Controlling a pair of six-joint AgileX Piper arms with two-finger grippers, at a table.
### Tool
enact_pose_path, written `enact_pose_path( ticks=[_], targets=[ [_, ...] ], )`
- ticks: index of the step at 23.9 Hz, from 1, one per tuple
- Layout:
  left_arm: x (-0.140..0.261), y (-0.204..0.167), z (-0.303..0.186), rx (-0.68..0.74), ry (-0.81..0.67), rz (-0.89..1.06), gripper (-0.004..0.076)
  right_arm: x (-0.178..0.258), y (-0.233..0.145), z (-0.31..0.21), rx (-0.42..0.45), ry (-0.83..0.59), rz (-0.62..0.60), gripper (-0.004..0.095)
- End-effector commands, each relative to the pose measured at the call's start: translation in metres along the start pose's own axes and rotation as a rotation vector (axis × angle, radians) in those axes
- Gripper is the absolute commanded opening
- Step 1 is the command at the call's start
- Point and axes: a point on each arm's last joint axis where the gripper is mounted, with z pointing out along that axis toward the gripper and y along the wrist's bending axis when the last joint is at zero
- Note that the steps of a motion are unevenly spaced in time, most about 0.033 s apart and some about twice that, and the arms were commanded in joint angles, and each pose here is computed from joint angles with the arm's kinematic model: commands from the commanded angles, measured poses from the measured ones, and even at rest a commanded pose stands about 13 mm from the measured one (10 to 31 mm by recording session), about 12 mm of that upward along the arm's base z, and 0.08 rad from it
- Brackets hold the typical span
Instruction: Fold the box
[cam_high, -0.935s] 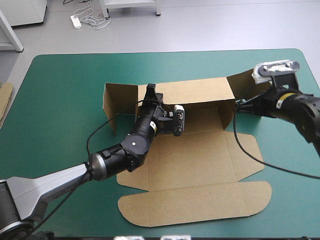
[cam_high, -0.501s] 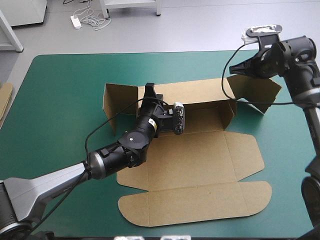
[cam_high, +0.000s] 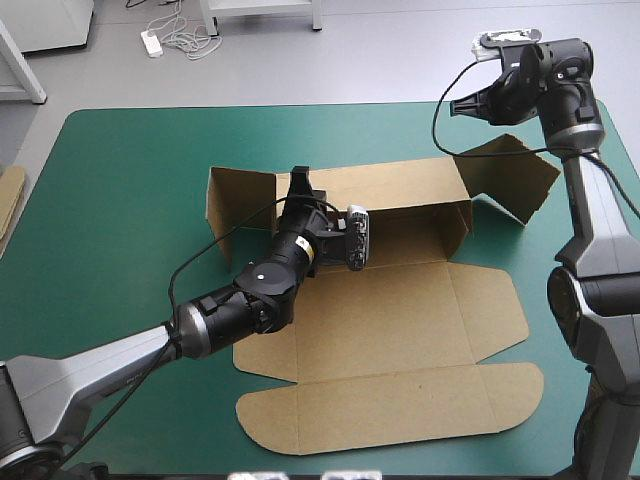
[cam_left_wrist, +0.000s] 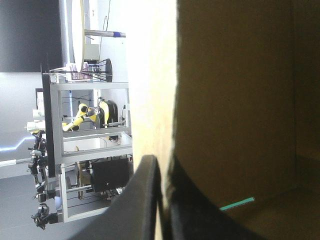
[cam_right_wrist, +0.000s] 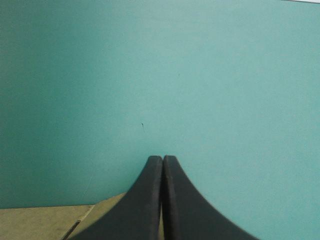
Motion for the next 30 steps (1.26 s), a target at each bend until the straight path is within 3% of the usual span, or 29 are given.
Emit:
enact_pose_path(
  ticks=[1, 8, 14, 30],
  targets=[
    [0.001, 0.012, -0.012, -0.017, 0.004, -0.076, -0.0001, -0.006, -0.004, -0.011, -0.007, -0.043, 0.001, -0.0019],
    [0.007, 0.016, -0.009, -0.010, 0.031, -0.121, -0.0001, -0.004, 0.004, -0.015, -0.093, -0.034, 0.021, -0.0019],
    [0.010, 0.032, -0.009, -0.018, 0.031, -0.141, -0.0001, 0.011, 0.000, -0.021, -0.055, 0.023, 0.007, -0.0019],
    [0.009, 0.031, -0.007, -0.014, 0.025, -0.138, -0.0001, 0.054, 0.004, -0.034, -0.103, 0.156, 0.019, -0.0018]
  ],
)
